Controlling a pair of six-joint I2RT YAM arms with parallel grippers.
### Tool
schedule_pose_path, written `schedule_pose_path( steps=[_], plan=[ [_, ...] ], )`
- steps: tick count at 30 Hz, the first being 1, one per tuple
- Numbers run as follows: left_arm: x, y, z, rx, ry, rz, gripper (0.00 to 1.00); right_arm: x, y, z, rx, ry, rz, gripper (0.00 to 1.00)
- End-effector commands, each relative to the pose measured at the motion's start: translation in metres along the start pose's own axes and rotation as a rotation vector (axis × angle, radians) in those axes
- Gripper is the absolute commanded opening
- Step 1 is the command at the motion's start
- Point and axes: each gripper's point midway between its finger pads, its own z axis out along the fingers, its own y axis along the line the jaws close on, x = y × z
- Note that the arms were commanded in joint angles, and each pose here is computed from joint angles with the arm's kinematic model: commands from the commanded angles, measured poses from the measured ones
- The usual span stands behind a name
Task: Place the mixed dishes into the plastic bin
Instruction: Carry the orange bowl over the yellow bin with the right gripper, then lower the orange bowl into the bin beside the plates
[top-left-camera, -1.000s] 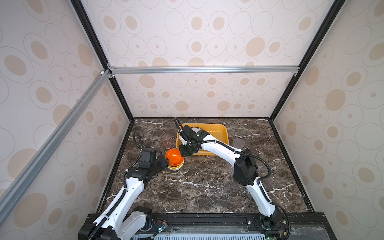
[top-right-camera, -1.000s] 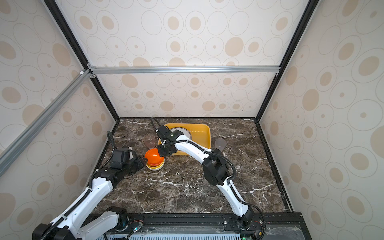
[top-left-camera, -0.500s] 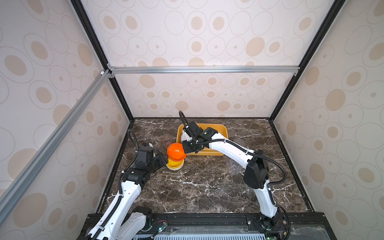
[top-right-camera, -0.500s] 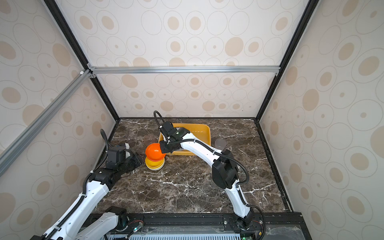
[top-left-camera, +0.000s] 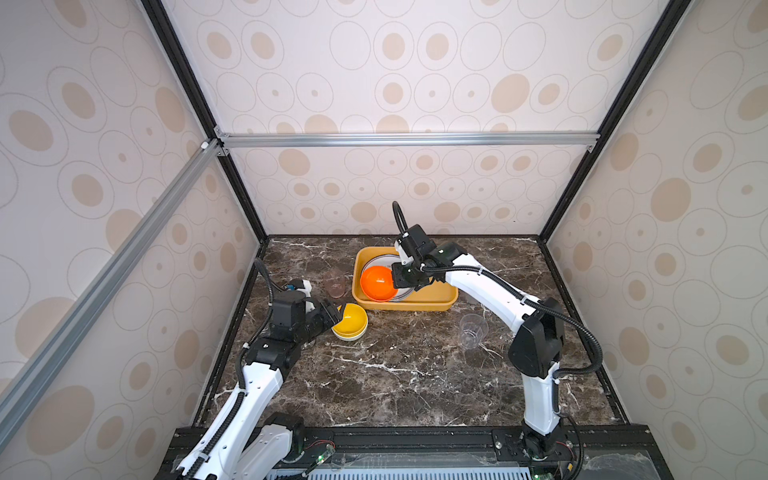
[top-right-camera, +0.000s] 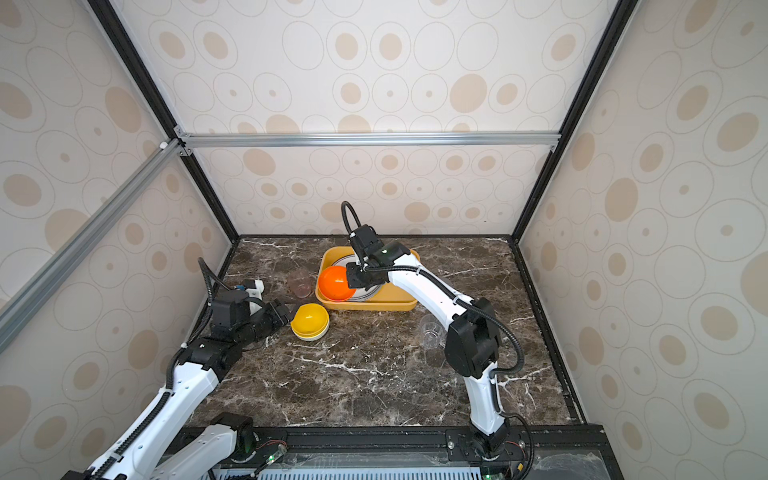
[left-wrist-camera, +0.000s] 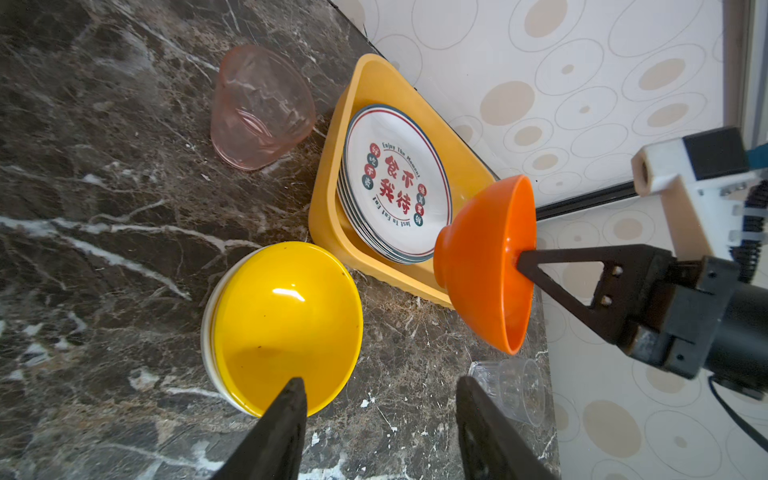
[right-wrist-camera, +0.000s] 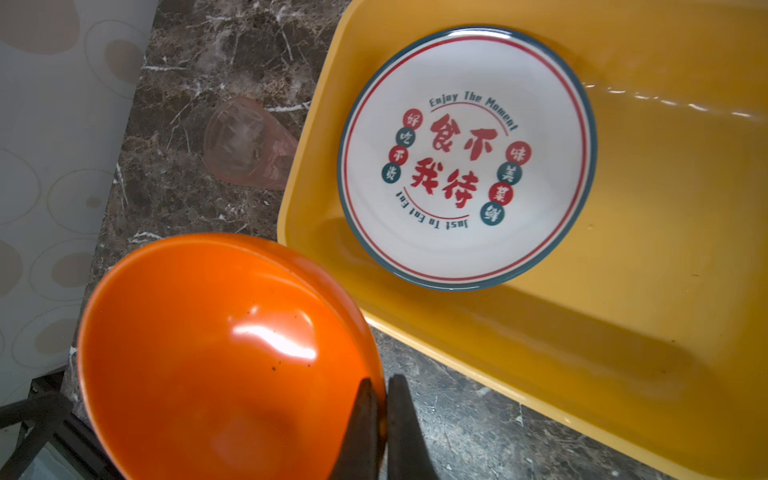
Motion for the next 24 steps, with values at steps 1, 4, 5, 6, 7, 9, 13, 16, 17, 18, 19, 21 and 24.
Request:
schedule_pose_path(
  steps=[1, 4, 5, 6, 7, 9, 13, 16, 17, 18, 19, 21, 24],
  plan=[
    [-0.004, -0.016, -0.001, 0.079, -0.006, -0.011, 0.58, -0.007, -0.019, -0.020, 0.031, -0.017, 0.014, 0.00],
    [-0.002, -0.022, 0.000, 0.121, 0.007, -0.013, 0.59, -0.011, -0.039, -0.021, 0.065, -0.012, 0.039, 0.00],
    [-0.002, -0.025, 0.000, 0.135, 0.009, -0.015, 0.60, -0.013, -0.046, -0.021, 0.077, -0.014, 0.049, 0.00],
    [-0.001, -0.025, 0.000, 0.141, 0.012, -0.015, 0.60, -0.015, -0.052, -0.022, 0.086, -0.015, 0.058, 0.00],
    [0.000, -0.027, 0.000, 0.151, 0.015, -0.017, 0.61, -0.017, -0.059, -0.022, 0.098, -0.017, 0.067, 0.00],
    [0.000, -0.029, 0.000, 0.162, 0.013, -0.019, 0.62, -0.021, -0.071, -0.023, 0.120, -0.021, 0.081, 0.00],
    [0.006, -0.037, 0.000, 0.213, 0.046, -0.016, 0.64, -0.029, -0.097, -0.021, 0.172, -0.018, 0.113, 0.00],
    [0.009, -0.039, 0.001, 0.223, 0.058, -0.015, 0.64, -0.034, -0.117, -0.018, 0.208, -0.017, 0.147, 0.00],
    [0.010, -0.038, 0.001, 0.220, 0.060, -0.015, 0.64, -0.036, -0.124, -0.016, 0.219, -0.018, 0.160, 0.00],
    [0.010, -0.037, 0.002, 0.218, 0.061, -0.018, 0.64, -0.038, -0.131, -0.015, 0.230, -0.020, 0.173, 0.00],
    [0.011, -0.037, 0.002, 0.220, 0.062, -0.018, 0.64, -0.040, -0.138, -0.014, 0.240, -0.018, 0.189, 0.00],
    [0.013, -0.036, 0.002, 0.217, 0.065, -0.021, 0.64, -0.043, -0.148, -0.011, 0.257, -0.018, 0.211, 0.00],
    [0.014, -0.033, 0.003, 0.207, 0.067, -0.027, 0.64, -0.048, -0.163, -0.008, 0.290, -0.021, 0.234, 0.00]
  ],
)
